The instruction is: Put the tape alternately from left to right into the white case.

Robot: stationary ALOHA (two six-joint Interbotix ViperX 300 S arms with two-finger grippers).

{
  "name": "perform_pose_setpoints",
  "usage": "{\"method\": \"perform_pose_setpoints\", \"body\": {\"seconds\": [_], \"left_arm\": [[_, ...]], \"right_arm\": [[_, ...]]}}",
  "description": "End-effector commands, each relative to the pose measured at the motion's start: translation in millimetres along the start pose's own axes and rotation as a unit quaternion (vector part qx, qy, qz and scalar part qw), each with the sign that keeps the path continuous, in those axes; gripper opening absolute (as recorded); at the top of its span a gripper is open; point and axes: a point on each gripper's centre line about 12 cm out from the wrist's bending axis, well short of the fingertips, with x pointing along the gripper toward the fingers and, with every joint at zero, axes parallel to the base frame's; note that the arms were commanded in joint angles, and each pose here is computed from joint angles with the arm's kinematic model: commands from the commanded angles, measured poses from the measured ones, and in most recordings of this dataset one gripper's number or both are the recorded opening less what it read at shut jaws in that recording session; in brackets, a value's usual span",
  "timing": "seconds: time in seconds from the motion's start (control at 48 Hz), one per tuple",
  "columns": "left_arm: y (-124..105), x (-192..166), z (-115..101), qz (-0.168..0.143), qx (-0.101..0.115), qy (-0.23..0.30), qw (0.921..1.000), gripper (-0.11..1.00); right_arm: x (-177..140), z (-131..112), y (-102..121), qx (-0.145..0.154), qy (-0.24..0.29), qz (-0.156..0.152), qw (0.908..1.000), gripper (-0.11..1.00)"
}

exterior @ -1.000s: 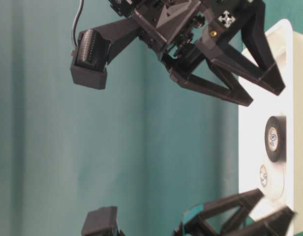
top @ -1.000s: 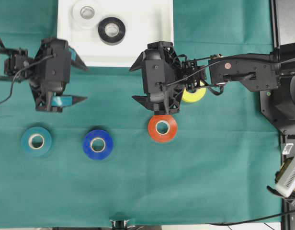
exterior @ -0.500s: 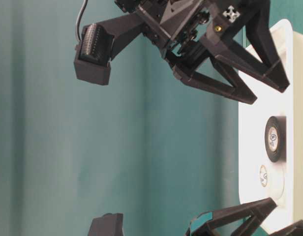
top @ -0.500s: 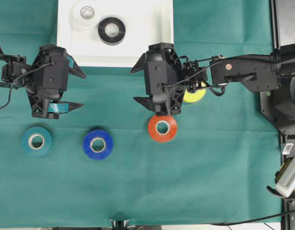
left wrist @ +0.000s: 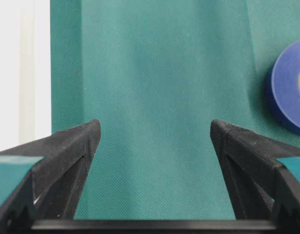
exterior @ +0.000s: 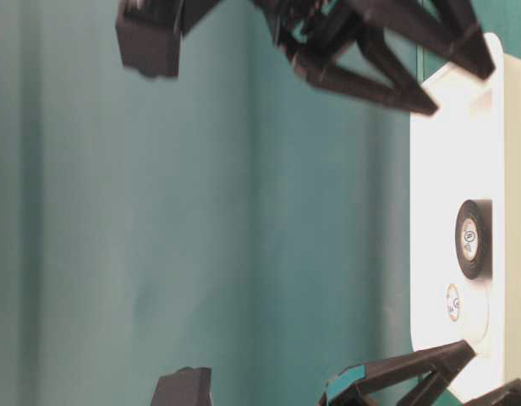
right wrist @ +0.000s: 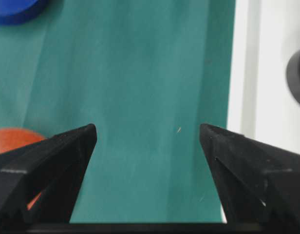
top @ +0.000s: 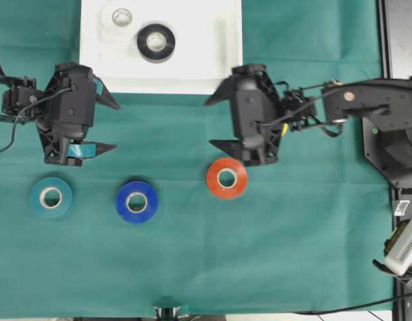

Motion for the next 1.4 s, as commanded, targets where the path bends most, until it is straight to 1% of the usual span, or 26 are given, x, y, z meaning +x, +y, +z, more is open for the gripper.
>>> {"method": "perform_pose_setpoints", "body": {"seconds": [0.0, 0.271, 0.438, 0.604, 0.688, 0.813, 1.125, 1.376], "left_arm": [[0.1, -5.2, 10.7, 0.001, 0.001, -0.020, 0.9998, 0.98], [0.1, -5.2, 10.7, 0.001, 0.000, -0.020, 0.9998, 0.98], [0.2, -5.2, 11.3, 0.001, 0.000, -0.021, 0.9998, 0.98], [0.2, -5.2, 11.9, 0.001, 0.000, -0.021, 0.9998, 0.98], [0.2, -4.8, 11.6, 0.001, 0.000, -0.021, 0.9998, 0.98], [0.2, -4.4, 11.3, 0.001, 0.001, -0.020, 0.9998, 0.98], [0.2, -3.7, 11.9, 0.001, 0.000, -0.020, 0.9998, 0.98], [0.3, -1.9, 12.3, 0.001, -0.001, -0.019, 0.9998, 0.98]], "right_arm": [[-10.9, 2.4, 3.9, 0.004, -0.015, 0.005, 0.9999, 0.76], [-28.2, -24.1, 5.2, 0.035, -0.005, 0.007, 0.9993, 0.76], [-42.4, -36.6, 6.0, 0.041, -0.008, 0.008, 0.9991, 0.76], [-57.0, -53.0, 5.1, 0.059, -0.003, 0.005, 0.9983, 0.76], [-62.6, -58.2, 4.9, 0.068, -0.006, 0.005, 0.9977, 0.76], [-69.8, -63.6, 4.8, 0.071, -0.013, 0.006, 0.9973, 0.76], [-75.0, -77.8, 4.7, 0.075, -0.009, 0.005, 0.9971, 0.76], [-72.4, -88.5, 9.7, 0.096, 0.009, 0.012, 0.9953, 0.76]]}}
